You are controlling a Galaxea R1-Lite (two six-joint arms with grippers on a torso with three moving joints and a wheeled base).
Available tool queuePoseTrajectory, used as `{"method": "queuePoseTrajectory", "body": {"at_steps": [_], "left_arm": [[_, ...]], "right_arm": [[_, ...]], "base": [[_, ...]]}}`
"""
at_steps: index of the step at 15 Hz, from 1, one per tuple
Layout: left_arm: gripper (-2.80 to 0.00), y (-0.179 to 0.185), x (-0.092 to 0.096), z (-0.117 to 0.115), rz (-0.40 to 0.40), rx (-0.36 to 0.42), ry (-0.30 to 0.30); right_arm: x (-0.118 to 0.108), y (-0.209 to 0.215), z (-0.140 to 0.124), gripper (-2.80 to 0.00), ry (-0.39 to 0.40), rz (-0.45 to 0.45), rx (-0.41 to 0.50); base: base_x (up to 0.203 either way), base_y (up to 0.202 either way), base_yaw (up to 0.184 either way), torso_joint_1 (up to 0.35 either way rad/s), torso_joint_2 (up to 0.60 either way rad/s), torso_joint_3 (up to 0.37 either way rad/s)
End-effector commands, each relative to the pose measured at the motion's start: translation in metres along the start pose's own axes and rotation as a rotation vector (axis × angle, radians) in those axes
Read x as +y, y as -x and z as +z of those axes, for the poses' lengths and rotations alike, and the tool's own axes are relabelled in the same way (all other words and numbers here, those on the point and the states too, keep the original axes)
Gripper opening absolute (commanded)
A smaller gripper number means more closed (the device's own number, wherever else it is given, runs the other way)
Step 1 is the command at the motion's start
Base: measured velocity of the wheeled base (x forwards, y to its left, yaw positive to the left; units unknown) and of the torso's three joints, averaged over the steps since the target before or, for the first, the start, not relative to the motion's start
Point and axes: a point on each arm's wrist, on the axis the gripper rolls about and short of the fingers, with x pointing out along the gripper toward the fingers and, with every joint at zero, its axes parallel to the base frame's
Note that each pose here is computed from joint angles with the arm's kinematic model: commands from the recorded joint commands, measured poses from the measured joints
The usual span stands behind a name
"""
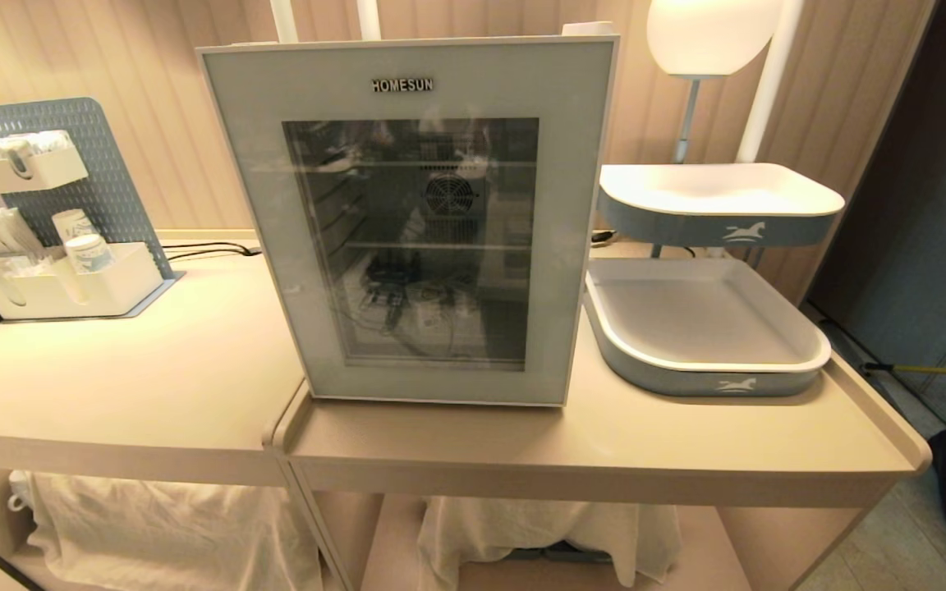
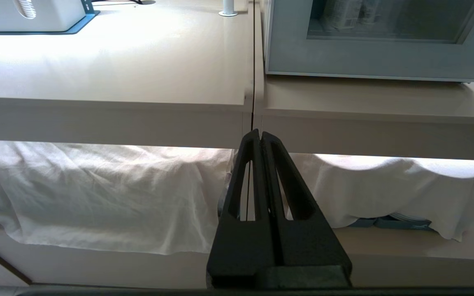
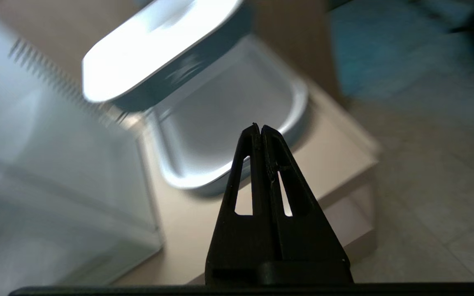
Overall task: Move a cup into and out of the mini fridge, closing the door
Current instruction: Open the freezer door
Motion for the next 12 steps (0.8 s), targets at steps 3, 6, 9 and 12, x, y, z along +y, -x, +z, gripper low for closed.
{"method": "queuePoseTrajectory", "body": {"at_steps": [3, 6, 9, 12], "left_arm": [[-2.80, 0.000, 0.000, 0.000, 0.000, 0.001, 0.001], [-2.80, 0.000, 0.000, 0.000, 0.000, 0.001, 0.001], [-2.80, 0.000, 0.000, 0.000, 0.000, 0.002, 0.001], [-2.80, 0.000, 0.000, 0.000, 0.000, 0.000, 0.000]], "right_arm": [[-0.098, 0.066, -0.043, -2.80, -0.148, -0.158, -0.194], [-0.131, 0.085, -0.088, -2.80, -0.155, -0.213, -0.247], [-0.155, 0.119, -0.123, -2.80, -0.069, 0.177, -0.258], [-0.160, 0.090, -0.168, -2.80, 0.173, 0.350, -0.255]], "base": [[0.000, 0.000, 0.000, 0.000, 0.00, 0.000], [0.000, 0.000, 0.000, 0.000, 0.00, 0.000], [0.000, 0.000, 0.000, 0.000, 0.00, 0.000], [0.000, 0.000, 0.000, 0.000, 0.00, 0.000]]}}
